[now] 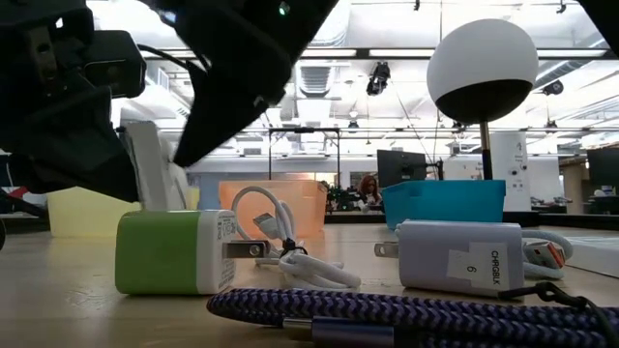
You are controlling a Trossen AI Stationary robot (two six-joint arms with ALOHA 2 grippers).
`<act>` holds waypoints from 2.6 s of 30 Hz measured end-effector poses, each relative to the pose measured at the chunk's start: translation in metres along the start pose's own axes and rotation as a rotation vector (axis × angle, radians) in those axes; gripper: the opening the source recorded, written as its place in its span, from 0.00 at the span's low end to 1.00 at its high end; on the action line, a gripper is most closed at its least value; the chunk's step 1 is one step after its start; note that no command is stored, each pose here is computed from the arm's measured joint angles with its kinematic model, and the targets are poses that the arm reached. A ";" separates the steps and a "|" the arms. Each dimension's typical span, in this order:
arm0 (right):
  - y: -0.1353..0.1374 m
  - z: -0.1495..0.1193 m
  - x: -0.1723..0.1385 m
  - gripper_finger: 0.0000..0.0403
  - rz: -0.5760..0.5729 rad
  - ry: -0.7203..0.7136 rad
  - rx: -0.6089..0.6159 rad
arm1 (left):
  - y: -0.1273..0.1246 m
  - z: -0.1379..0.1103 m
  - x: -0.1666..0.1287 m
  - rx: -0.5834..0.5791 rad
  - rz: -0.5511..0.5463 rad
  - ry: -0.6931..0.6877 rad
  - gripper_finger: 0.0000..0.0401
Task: Pick and place items into bin
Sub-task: Put the left white card reader box into the blue bin
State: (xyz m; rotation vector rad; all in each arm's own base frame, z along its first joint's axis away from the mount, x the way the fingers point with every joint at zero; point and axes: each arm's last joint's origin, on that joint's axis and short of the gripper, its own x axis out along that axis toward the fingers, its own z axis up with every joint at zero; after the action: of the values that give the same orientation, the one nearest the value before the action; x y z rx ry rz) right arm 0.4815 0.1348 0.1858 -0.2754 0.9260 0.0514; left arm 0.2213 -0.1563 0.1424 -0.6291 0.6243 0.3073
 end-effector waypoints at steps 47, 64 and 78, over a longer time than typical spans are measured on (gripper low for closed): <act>0.101 -0.008 -0.042 0.45 -0.291 -0.198 0.593 | -0.004 0.004 -0.007 0.059 -0.048 0.056 0.00; 0.117 -0.018 -0.015 0.45 -0.317 -0.169 0.415 | 0.003 0.014 0.002 0.357 -0.025 0.048 0.00; 0.110 -0.035 -0.016 0.45 -0.469 -0.080 0.420 | 0.015 0.060 0.027 0.427 -0.004 -0.096 0.00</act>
State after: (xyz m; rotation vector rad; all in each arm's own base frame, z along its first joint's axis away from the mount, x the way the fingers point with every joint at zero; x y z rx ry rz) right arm 0.4265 0.2327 0.1555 -0.0925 0.7531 -0.5547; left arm 0.2617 -0.1047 0.1567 -0.2044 0.5733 0.1900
